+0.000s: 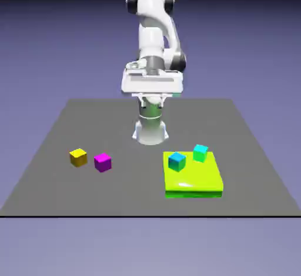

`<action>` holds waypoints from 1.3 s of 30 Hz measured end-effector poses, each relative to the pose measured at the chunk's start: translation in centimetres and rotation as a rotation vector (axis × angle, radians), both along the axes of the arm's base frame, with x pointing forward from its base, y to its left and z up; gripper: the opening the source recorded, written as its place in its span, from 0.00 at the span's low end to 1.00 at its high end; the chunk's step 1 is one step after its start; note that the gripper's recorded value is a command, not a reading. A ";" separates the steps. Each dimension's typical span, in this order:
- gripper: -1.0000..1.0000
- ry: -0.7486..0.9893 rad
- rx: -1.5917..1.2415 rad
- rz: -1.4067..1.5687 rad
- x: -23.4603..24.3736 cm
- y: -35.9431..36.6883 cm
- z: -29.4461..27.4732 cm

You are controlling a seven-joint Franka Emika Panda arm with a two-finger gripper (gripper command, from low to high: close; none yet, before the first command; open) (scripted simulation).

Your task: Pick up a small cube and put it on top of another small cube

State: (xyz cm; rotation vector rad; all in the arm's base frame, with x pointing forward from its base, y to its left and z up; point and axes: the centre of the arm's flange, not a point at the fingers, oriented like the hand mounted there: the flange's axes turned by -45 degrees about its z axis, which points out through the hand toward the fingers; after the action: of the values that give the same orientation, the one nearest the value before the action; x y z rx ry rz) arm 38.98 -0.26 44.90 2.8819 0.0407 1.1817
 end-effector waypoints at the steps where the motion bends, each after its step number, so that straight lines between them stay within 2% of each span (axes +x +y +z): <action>1: 0.50 0.015 -0.002 -0.025 0.0 -0.6 -0.8; 15: 0.50 0.238 0.030 -0.375 -2.6 -9.8 -11.7; 26: 0.50 0.399 0.132 -0.649 -8.2 -15.5 -19.4; 37: 0.50 0.522 0.290 -0.908 -15.1 -18.3 -25.3; 39: 0.50 0.514 0.301 -0.904 -14.9 -18.3 -25.4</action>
State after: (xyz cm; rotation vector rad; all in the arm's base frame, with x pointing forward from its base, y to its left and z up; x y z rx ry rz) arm 24.10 -18.57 19.45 2.7379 -1.3430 0.2916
